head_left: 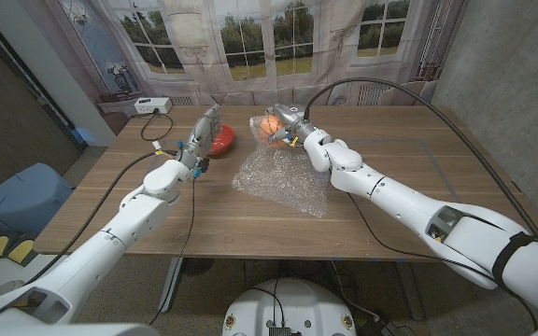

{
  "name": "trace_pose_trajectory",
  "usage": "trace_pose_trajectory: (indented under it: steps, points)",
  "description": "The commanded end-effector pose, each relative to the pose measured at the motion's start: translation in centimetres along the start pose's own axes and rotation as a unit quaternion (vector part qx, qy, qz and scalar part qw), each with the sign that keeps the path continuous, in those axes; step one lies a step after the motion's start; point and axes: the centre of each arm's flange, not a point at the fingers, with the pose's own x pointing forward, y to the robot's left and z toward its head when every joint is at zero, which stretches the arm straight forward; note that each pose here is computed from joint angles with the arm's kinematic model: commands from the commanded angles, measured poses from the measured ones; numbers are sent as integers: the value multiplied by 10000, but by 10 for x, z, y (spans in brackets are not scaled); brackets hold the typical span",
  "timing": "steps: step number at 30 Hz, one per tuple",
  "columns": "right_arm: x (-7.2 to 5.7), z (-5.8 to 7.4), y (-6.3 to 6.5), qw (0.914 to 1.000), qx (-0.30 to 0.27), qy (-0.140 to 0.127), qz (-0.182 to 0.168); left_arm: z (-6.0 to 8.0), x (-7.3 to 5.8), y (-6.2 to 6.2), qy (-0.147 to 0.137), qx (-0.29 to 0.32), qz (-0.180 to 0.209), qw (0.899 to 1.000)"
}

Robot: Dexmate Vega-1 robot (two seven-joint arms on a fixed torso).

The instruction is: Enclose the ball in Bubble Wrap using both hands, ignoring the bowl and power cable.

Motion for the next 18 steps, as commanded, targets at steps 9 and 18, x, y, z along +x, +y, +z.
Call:
trace_pose_trajectory:
  steps: [9,18]
  points:
    - [-13,-12,-22,9948,-134,291,-965,37,0,-26,-231,842,-595,9944]
    - [-12,-16,-24,9916,-271,467,-1178,54,4,-41,-723,260,-1559,9848]
